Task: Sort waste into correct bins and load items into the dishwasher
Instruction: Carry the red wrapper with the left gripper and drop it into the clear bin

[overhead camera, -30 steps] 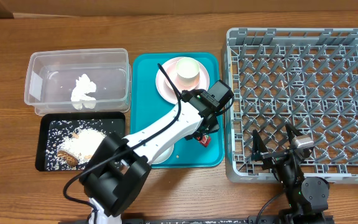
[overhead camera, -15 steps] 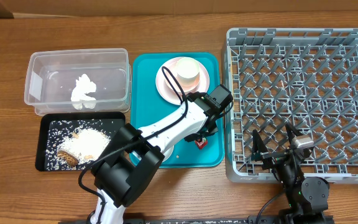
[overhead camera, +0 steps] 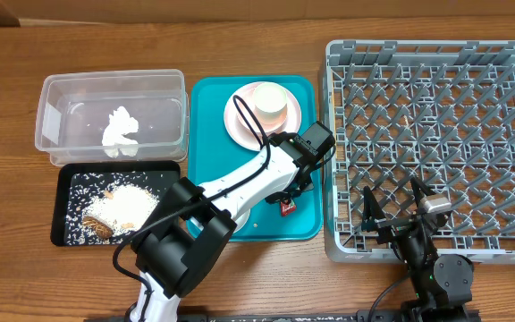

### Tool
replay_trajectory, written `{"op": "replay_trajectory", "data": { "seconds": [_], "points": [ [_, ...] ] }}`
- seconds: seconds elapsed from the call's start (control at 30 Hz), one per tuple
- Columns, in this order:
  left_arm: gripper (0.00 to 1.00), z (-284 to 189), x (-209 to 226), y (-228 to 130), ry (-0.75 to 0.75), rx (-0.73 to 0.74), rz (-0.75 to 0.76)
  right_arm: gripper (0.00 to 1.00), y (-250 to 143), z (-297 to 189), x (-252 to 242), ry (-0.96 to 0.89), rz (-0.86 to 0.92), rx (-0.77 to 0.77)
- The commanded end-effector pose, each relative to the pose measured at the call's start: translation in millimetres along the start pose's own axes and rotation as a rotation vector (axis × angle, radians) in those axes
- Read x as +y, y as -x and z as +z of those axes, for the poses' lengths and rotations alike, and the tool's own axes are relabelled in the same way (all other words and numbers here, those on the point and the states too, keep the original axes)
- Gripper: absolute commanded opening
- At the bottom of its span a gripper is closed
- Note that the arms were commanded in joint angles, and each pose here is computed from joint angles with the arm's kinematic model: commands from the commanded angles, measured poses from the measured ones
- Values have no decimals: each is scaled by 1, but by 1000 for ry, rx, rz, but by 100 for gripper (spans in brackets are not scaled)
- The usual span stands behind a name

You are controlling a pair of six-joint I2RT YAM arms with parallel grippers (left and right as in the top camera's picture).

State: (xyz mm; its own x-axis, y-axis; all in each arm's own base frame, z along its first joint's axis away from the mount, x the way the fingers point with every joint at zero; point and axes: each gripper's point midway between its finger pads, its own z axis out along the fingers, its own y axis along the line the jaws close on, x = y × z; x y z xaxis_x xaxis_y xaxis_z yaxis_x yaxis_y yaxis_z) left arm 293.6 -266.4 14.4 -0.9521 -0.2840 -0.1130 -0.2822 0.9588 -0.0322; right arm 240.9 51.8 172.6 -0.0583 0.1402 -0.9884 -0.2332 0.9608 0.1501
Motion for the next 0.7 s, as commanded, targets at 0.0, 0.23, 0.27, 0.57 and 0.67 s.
{"op": "replay_trajectory", "data": {
  "seconds": [0.0,0.23,0.27,0.57,0.67],
  "points": [
    [4,4,1,-5,11,13,45,100,-1,0,-3,-13,4,-8],
    [4,-32,-4,12,-33,-37,68,100,-1,0,-3,-13,4,-8],
    [4,-40,-4,17,-41,-63,71,100,-1,0,-3,-13,4,-8],
    [4,-123,34,77,-111,-279,-64,100,-1,0,-3,-13,4,-8],
    [4,-139,63,102,-119,-311,-159,100,-1,0,-3,-13,4,-8]
  ]
}}
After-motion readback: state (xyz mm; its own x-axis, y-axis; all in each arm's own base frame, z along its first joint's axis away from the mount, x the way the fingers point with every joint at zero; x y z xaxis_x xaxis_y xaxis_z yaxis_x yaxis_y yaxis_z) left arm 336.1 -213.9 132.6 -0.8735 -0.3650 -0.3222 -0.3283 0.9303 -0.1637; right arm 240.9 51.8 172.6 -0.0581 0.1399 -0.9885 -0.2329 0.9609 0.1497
